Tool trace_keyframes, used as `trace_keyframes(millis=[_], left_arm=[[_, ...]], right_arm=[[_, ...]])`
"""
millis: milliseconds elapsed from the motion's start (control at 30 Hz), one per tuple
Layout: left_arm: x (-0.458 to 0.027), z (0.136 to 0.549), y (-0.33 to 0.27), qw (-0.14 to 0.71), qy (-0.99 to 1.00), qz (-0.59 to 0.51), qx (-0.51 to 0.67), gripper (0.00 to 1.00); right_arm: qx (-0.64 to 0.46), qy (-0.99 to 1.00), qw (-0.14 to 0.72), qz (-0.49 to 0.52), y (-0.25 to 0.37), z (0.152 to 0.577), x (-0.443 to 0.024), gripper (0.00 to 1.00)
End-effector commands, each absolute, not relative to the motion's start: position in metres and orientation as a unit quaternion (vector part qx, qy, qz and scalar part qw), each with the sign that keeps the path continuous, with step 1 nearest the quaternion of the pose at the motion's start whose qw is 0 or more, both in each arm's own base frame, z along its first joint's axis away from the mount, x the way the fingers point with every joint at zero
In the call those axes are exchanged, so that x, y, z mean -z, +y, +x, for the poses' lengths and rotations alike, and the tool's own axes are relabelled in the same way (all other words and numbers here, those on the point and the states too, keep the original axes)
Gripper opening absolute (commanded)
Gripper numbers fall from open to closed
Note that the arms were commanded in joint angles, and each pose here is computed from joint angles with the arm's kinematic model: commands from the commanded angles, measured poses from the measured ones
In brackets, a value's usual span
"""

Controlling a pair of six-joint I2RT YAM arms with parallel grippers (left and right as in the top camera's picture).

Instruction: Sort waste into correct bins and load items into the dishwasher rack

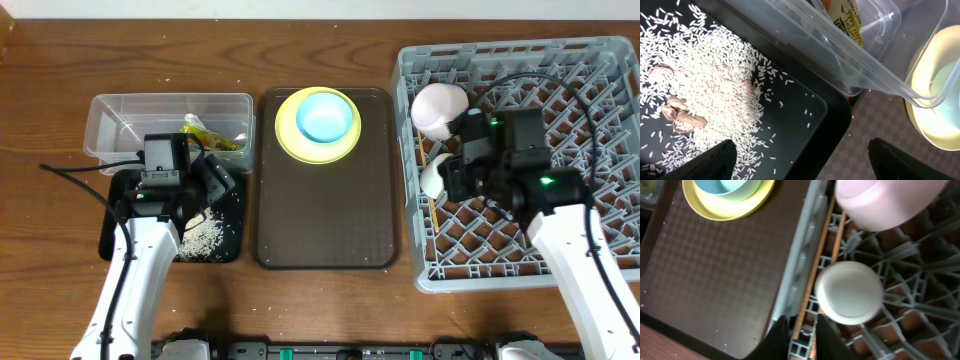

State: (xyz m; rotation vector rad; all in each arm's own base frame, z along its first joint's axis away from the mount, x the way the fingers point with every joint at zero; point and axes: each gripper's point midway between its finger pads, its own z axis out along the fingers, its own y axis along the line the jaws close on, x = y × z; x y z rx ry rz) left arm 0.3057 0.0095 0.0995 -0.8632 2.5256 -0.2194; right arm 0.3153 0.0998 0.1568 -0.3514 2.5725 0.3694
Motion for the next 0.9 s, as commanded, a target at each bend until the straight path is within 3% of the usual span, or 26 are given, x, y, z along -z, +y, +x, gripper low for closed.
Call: trace_keyframes(millis=[0, 533, 867], left_arm=[[-0.099, 0.304, 0.012, 0.231, 0.916, -0.319, 0.075, 0.87], [-0.099, 0.304, 0.012, 0.231, 0.916, -0.319, 0.075, 0.87], [-0.099, 0.304, 0.012, 0.231, 0.916, -0.319, 0.075, 0.87]], right_arm=[[-0.125, 0.957, 0.244, -0.098, 0.106, 0.316, -0.150, 0.19], [-0.090, 0.983, 0.131, -0.088, 0.130, 0.306, -0.077, 0.19], [-0.101, 0.980, 0.154, -0.075, 0.142, 0.315, -0.081, 0.07]])
